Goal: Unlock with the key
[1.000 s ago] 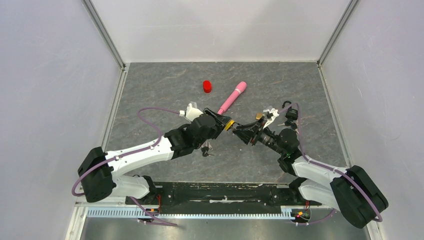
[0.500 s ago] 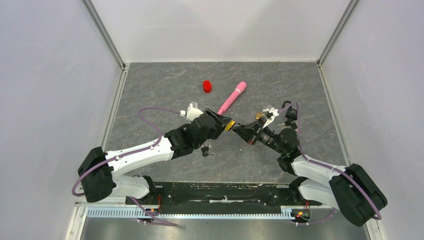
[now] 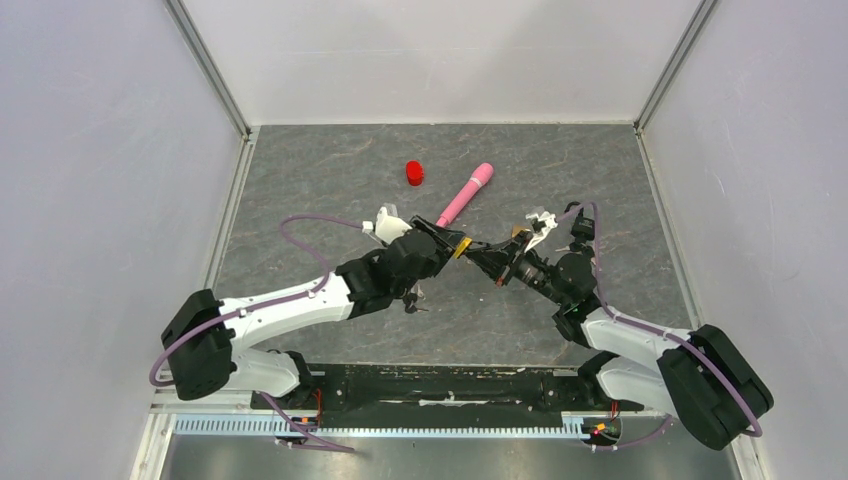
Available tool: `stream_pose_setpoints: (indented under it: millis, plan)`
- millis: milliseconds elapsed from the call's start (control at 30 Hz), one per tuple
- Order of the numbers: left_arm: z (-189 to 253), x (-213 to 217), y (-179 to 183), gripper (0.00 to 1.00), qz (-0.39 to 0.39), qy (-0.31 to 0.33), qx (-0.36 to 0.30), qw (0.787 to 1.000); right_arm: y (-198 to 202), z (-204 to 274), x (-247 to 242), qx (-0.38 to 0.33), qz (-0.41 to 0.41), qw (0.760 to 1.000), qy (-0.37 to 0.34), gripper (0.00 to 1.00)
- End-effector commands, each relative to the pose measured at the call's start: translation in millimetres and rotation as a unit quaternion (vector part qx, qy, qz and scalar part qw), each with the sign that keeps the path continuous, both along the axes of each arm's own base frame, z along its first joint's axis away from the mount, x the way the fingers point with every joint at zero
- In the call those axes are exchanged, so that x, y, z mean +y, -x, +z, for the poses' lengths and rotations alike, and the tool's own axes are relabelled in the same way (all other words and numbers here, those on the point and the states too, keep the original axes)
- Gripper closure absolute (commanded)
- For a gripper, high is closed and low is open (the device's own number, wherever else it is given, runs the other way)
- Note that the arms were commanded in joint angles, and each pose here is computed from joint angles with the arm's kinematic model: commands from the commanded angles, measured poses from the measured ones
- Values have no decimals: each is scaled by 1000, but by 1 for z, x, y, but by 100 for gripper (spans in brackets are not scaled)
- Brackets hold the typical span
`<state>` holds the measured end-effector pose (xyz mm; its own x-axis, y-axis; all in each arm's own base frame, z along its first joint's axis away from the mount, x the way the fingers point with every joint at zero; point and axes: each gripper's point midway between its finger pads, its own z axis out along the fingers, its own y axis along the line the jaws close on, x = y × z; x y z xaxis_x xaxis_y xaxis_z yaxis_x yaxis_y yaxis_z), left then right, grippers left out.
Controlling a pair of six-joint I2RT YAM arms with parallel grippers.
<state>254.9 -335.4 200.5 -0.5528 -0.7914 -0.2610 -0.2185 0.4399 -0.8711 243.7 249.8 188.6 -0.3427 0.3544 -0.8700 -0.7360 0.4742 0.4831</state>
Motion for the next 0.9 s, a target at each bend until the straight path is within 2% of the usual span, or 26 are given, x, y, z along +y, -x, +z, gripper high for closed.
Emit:
stream_pose_setpoints:
  millis: [0,167,333,433,600,733,867]
  plan:
    - [23,-43,30,98,-81,36,-18,996,-27,44,-4,-49,-56,997,-35,100]
    - [31,-44,30,98,-80,54,-39,995,-25,50,-2,-41,-46,997,-54,100]
    - [69,-23,25,98,-59,93,-126,986,-14,56,-3,9,-4,993,-116,100]
    - [98,-20,30,98,-76,114,-188,973,-6,61,-2,42,27,986,-158,100]
    - [138,-22,48,98,-123,159,-273,941,6,77,-1,87,84,966,-230,100]
    - [156,-22,62,98,-152,178,-321,918,17,95,-6,109,132,940,-294,100]
    - [162,-18,67,98,-164,176,-348,906,23,107,-9,124,167,920,-334,100]
